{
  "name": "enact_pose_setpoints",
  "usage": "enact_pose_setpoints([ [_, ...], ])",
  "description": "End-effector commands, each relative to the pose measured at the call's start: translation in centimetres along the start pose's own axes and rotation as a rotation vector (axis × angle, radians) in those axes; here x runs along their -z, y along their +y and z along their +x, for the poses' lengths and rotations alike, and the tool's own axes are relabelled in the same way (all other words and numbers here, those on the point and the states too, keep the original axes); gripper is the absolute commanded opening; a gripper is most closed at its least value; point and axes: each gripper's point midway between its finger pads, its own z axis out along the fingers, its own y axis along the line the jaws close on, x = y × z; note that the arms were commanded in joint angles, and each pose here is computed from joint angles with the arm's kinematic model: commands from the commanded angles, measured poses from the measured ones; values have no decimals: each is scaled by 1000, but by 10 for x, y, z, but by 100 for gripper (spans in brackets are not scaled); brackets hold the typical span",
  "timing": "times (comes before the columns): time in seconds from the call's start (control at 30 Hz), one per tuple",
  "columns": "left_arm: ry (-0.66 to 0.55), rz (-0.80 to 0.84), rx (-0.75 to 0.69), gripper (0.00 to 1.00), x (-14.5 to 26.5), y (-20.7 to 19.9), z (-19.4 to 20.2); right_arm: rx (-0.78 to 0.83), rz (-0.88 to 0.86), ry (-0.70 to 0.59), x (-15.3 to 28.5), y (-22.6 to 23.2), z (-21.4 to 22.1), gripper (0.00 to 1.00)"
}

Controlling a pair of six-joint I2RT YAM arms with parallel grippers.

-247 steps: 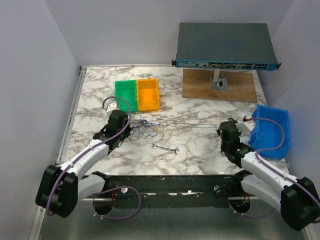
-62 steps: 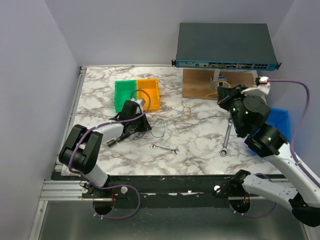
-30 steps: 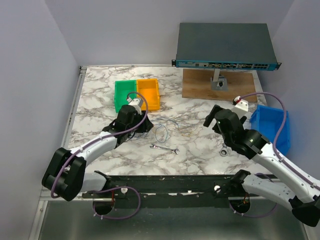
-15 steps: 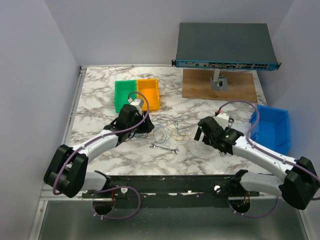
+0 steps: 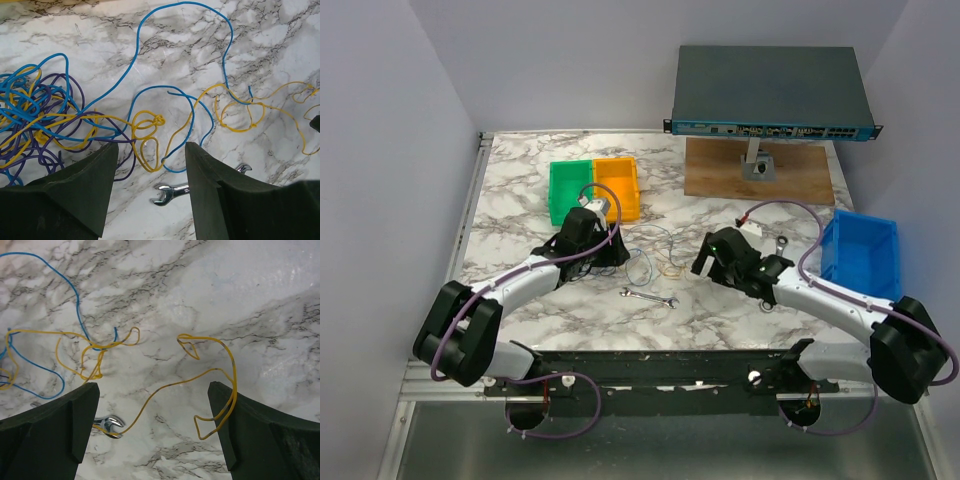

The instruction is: Untangle the cables

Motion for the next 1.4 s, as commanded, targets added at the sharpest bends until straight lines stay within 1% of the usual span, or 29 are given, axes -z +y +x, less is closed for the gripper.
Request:
enact_pose_setpoints([
  [0.0, 0, 39, -13, 58, -1, -11, -7, -7, -113, -37, 8, 28, -15, 100],
  [0.17, 3, 29, -13, 58, -1, -9, -5, 21, 56, -117, 15, -5, -33, 100],
  [0.27, 7, 15, -11, 58, -2, -6, -6, 12, 242, -190, 33, -48, -45, 100],
  [0.33, 8, 11, -11, 57, -3, -6, -6, -30, 317, -244, 51, -72, -52, 100],
  [0.43, 10, 12, -11, 58, -4, -7, -6, -92, 296, -280, 71, -88, -53, 100],
  [0.5, 15, 14, -10, 57, -5, -7, -6, -118, 209, -255, 74, -78, -48, 100],
  [0.53, 19, 15, -9, 58, -6, -7, -5, -127, 196, -244, 75, -77, -46, 100],
  [0.6, 33, 21, -8, 58, -8, -7, -2, -158, 223, -239, 77, -83, -43, 100],
  [0.67, 56, 33, -2, 59, -12, -9, 1, -131, 200, -217, 74, -79, -39, 100],
  [0.77, 114, 47, 12, 59, -19, -11, 9, -81, 81, -164, 68, -54, -33, 100],
  [0.87, 144, 50, 24, 59, -25, -11, 13, 22, -76, -115, 63, -19, -29, 100],
  [0.97, 144, 49, 23, 59, -25, -11, 13, 147, -219, -71, 61, 15, -26, 100],
  [1.07, 139, 50, 23, 58, -24, -11, 12, 279, -298, -37, 57, 41, -26, 100],
  [1.13, 140, 51, 22, 58, -24, -11, 13, 356, -287, 9, 45, 50, -22, 100],
  [1.2, 141, 54, 21, 57, -24, -12, 13, 429, -234, 66, 28, 53, -16, 100],
  [1.27, 140, 56, 21, 56, -24, -12, 12, 478, -153, 85, 12, 50, -15, 100],
  [1.37, 140, 59, 19, 54, -23, -12, 13, 521, -93, 98, -7, 45, -11, 100],
])
